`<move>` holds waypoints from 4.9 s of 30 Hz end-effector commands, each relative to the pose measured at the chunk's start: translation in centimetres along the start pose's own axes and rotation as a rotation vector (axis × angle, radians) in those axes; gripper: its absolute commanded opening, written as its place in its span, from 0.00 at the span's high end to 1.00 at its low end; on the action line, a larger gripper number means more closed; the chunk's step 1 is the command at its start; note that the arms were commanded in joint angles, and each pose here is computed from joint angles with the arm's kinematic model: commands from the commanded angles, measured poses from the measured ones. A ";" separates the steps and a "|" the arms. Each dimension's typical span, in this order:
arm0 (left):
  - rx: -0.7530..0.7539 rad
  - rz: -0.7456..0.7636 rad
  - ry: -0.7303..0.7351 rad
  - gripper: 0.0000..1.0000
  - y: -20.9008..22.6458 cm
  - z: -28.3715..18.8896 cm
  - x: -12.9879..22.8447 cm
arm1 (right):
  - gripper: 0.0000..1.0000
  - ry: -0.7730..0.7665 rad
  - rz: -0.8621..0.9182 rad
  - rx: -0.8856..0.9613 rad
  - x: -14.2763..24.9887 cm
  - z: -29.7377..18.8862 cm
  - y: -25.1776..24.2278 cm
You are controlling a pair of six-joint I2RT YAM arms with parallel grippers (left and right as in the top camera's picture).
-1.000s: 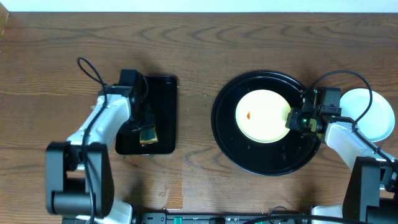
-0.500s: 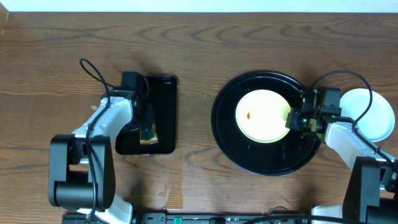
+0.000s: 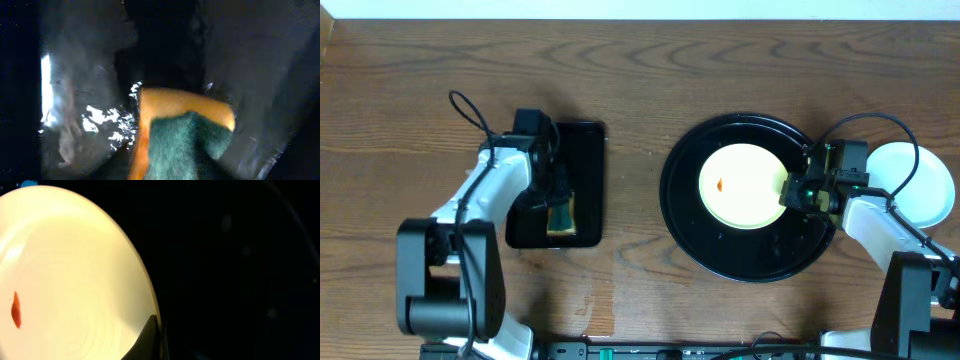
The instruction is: Clean dirty plates on tray and stack at the side
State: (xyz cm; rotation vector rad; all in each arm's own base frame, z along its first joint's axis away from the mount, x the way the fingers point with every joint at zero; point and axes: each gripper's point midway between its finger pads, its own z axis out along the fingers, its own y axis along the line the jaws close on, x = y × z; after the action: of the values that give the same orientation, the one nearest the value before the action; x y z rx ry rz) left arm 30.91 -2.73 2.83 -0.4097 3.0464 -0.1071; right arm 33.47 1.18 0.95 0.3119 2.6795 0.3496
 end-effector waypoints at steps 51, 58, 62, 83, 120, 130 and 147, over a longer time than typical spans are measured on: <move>-0.087 0.115 -0.069 0.53 0.6 -0.6 3.1 | 0.98 0.018 0.016 -0.004 0.6 0.4 0.1; -0.081 0.103 -0.016 0.55 0.6 1.4 3.9 | 0.98 0.018 0.015 -0.004 0.6 0.4 0.1; -0.063 0.102 0.013 0.65 0.3 2.1 4.3 | 0.99 0.018 0.015 -0.004 0.6 0.4 0.1; 0.010 0.107 -0.131 0.93 -2.0 -2.6 0.4 | 0.99 0.019 0.022 -0.011 0.6 0.4 0.2; 0.152 0.206 -0.178 0.92 -10.2 -10.1 -2.7 | 0.99 -0.039 -0.238 -0.149 -0.6 0.2 2.7; 0.304 0.288 -0.241 0.92 -18.3 -11.0 -0.7 | 0.99 0.030 -0.004 0.058 1.0 0.4 -1.0; 0.507 0.456 -0.150 0.93 -32.1 -5.3 6.2 | 0.99 0.072 0.111 0.074 2.1 0.3 -1.3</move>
State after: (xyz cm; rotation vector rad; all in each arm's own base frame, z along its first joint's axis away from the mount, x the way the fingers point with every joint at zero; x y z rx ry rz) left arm 33.13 -32.76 9.15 0.2710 2.7542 -0.6768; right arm 32.16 1.19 0.29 0.4386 2.7293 0.3651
